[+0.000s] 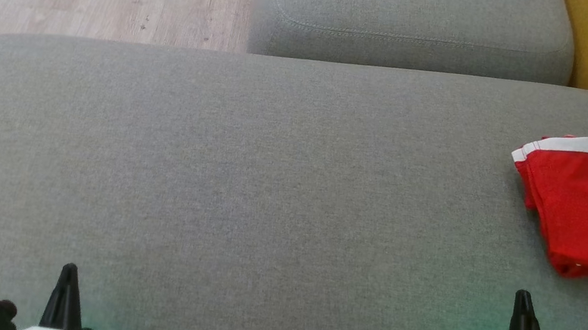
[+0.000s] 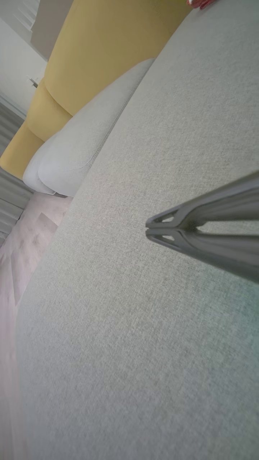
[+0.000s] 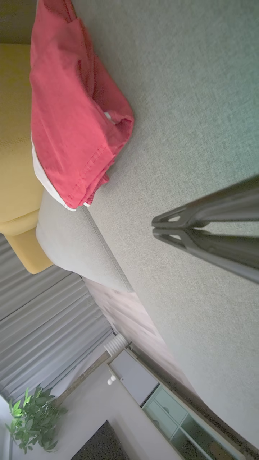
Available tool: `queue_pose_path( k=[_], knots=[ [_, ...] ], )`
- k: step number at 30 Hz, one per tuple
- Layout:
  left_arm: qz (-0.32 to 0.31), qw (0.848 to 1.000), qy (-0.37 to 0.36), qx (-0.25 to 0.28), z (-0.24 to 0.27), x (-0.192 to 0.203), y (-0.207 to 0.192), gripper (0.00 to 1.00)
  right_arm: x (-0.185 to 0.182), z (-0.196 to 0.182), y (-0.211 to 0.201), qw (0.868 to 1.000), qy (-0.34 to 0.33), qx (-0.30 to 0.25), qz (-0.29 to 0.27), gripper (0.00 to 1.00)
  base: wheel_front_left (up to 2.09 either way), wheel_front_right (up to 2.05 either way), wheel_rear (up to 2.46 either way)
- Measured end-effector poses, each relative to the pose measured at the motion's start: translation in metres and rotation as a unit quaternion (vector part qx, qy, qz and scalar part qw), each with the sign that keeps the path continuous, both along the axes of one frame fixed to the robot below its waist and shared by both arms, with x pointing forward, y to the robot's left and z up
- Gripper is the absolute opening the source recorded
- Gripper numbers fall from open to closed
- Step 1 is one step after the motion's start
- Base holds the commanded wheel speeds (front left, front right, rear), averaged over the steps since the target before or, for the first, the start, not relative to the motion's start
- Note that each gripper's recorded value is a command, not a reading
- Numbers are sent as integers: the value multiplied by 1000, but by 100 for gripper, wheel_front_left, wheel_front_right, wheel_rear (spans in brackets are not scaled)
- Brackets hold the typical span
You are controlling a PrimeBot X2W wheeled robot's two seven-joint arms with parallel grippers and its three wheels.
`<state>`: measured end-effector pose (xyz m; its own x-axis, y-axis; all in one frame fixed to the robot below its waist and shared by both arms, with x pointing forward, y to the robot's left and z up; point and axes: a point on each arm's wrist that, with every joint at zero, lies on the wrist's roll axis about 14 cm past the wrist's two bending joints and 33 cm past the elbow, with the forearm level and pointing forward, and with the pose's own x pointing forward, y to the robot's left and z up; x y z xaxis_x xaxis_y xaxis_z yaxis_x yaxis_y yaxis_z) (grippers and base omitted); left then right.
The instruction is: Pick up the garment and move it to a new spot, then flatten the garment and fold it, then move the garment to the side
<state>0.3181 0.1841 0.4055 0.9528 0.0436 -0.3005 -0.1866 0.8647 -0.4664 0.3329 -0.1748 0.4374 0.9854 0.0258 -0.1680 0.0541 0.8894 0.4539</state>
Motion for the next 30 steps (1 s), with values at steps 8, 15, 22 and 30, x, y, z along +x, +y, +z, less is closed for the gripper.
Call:
queue_pose_path(
  k=[8,15,22,30],
  knots=[
    [12,999,-4,-44,4,6,0,0,2,1,-3,999,4,47,-16,0,0,0,0],
    [24,996,-2,-82,5,8,1,0,7,4,-6,996,3,87,-27,0,0,0,0],
    [36,992,-11,-120,11,14,3,0,8,4,-9,991,6,128,-41,0,0,0,0],
    [47,984,-14,-170,14,17,4,0,14,8,-12,982,4,181,-54,0,0,0,0]
  ],
)
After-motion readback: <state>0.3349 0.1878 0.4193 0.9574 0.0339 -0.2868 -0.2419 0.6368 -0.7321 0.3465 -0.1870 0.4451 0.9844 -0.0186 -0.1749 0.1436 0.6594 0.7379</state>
